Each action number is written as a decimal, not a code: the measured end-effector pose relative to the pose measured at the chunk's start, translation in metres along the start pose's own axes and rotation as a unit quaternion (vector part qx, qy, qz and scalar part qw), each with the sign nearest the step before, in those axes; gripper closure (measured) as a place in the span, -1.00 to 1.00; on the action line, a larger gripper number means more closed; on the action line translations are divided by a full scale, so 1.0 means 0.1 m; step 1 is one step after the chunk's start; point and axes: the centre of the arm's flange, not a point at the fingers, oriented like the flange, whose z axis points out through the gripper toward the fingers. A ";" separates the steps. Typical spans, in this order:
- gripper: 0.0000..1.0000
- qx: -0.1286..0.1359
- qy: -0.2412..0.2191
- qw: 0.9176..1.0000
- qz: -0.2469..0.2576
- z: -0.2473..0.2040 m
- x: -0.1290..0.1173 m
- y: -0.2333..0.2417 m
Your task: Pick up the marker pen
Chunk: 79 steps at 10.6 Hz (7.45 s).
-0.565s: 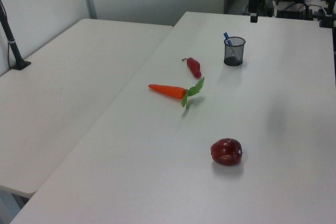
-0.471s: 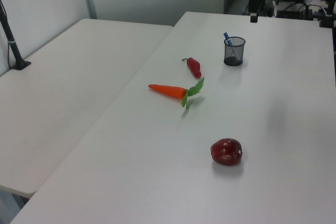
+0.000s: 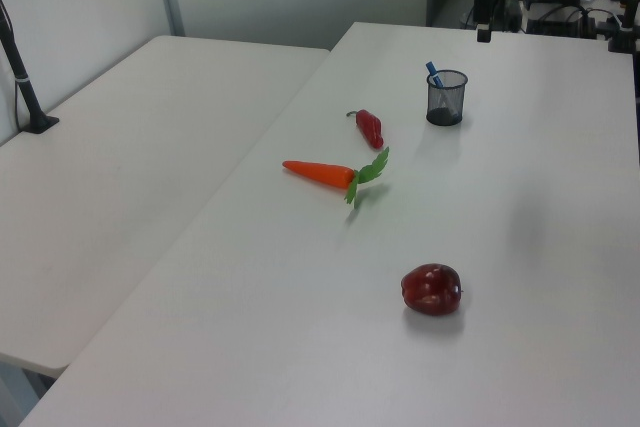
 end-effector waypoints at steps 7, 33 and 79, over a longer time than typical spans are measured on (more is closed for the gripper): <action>-1.00 -0.002 0.031 0.998 0.047 -0.03 0.06 1.03; 0.61 -0.026 0.157 0.976 0.150 2.08 1.23 1.90; -1.00 -0.021 0.001 1.000 -0.006 0.58 0.32 -0.47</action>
